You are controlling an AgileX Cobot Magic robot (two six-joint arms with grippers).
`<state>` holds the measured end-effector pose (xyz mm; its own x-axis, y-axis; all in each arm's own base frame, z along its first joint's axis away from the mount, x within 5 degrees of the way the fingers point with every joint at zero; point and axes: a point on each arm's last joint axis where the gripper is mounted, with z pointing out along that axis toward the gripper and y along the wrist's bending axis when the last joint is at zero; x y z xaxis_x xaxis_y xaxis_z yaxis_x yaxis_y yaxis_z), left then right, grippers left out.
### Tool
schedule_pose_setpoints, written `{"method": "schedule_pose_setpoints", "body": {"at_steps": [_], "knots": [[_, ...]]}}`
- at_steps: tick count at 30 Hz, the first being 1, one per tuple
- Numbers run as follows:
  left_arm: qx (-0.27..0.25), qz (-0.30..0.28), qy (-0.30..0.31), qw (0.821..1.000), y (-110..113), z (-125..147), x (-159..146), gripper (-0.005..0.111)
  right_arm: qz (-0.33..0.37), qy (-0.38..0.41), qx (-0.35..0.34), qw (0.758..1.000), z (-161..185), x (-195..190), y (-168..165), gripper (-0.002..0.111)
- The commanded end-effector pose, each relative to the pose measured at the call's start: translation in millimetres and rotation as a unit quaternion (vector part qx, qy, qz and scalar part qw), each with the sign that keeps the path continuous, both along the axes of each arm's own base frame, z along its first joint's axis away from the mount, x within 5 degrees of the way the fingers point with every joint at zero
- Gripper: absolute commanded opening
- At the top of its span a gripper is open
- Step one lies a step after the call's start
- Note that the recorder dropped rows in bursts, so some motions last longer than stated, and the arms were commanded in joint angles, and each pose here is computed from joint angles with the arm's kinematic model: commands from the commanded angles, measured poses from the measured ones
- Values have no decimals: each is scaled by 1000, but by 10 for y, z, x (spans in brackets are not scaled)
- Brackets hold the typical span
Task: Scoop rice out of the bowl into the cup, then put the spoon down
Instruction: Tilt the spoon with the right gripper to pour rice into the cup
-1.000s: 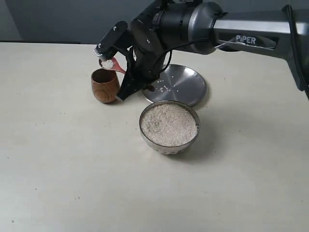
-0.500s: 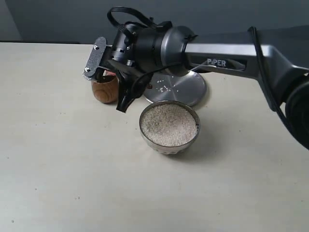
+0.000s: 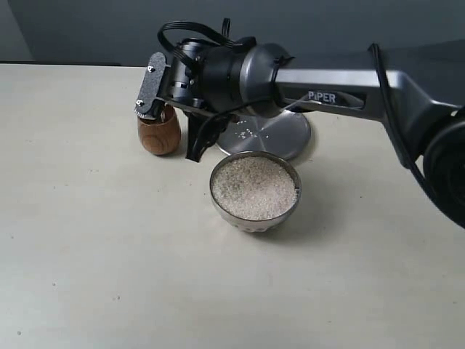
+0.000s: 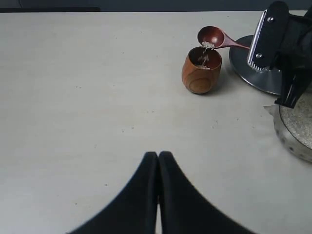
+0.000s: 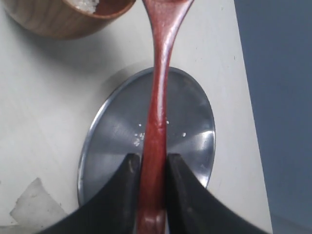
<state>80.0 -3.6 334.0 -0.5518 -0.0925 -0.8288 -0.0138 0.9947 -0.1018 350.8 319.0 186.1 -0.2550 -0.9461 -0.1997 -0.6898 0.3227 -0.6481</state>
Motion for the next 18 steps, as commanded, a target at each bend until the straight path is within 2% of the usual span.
{"method": "schedule_pose_setpoints", "body": {"at_steps": [1,13,18], "knots": [[2,0,0,1000,3,13,5,0,11,-6,-20,1000,39,2,-6,-1],[2,0,0,1000,3,13,5,0,60,-31,-68,995,62,-144,152,-1],[2,0,0,1000,3,13,5,0,57,-30,-71,995,61,-152,149,-1]]}}
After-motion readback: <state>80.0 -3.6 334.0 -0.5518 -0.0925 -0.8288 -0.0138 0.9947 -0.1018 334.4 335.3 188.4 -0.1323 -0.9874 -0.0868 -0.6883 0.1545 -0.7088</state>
